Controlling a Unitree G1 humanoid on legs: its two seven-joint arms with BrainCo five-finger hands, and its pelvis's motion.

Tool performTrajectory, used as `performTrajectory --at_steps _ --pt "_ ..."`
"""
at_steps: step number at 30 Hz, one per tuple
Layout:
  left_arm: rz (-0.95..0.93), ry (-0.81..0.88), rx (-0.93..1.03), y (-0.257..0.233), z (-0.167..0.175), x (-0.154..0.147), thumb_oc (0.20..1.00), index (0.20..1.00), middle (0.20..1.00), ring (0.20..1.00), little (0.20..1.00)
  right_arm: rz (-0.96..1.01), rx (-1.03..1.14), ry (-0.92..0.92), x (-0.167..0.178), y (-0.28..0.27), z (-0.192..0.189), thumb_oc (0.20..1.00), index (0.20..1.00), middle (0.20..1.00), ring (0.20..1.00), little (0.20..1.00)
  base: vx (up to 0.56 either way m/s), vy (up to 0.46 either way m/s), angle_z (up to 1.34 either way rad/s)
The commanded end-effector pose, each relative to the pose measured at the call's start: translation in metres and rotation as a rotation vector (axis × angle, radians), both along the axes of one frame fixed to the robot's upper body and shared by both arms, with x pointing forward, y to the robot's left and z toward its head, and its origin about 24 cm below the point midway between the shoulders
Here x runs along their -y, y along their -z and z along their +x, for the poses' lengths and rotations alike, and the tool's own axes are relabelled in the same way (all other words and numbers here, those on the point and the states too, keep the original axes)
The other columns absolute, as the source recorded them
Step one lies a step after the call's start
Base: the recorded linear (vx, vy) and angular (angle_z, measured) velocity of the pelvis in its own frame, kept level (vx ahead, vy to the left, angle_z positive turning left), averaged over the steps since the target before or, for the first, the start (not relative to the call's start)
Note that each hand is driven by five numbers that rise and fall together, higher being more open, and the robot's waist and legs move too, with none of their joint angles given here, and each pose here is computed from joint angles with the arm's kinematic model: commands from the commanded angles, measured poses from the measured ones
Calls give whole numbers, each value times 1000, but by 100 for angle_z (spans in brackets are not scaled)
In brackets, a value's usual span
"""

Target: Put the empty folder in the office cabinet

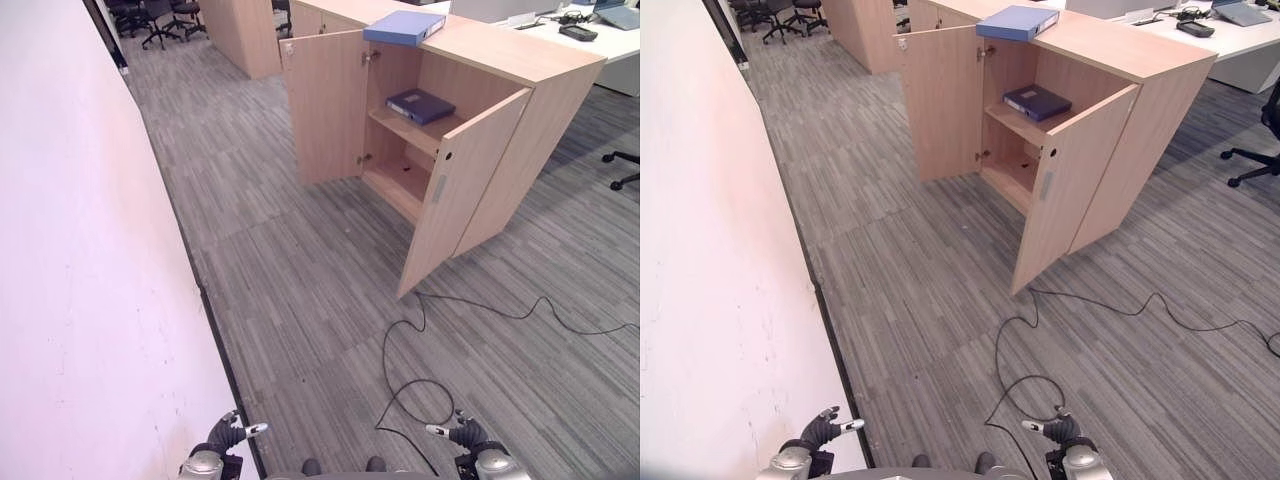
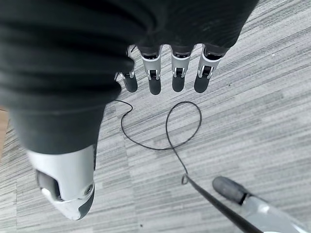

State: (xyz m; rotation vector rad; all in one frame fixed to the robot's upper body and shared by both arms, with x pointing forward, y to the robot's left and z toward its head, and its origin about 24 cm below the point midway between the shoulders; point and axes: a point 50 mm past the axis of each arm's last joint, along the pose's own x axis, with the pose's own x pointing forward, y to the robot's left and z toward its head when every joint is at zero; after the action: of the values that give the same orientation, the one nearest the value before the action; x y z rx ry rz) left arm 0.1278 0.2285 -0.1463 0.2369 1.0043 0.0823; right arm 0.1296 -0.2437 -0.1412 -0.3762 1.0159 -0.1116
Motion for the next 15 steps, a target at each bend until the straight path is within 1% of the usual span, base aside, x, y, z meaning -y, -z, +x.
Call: performTrajectory --at_steps 1,6,10,13,15 --pt "11 -1 119 -16 40 -6 1000 1000 1000 1000 1000 3 88 8 4 -11 22 1000 1000 1000 1000 1000 -55 -99 8" --pt "4 0 142 -20 47 -4 1000 1000 1000 1000 1000 -13 95 20 10 -14 25 1000 1000 1000 1000 1000 -1 -77 6" --pt "1 -7 134 -19 45 -3 1000 1000 1000 1000 1000 -22 67 53 16 -11 17 1000 1000 1000 1000 1000 209 37 -8" --pt "3 -9 128 -18 45 -3 1000 1000 1000 1000 1000 -30 68 62 16 -11 19 1000 1000 1000 1000 1000 279 86 -3" --pt "4 -28 131 -18 43 -7 1000 1000 1000 1000 1000 -37 64 65 17 -11 22 1000 1000 1000 1000 1000 463 155 -36"
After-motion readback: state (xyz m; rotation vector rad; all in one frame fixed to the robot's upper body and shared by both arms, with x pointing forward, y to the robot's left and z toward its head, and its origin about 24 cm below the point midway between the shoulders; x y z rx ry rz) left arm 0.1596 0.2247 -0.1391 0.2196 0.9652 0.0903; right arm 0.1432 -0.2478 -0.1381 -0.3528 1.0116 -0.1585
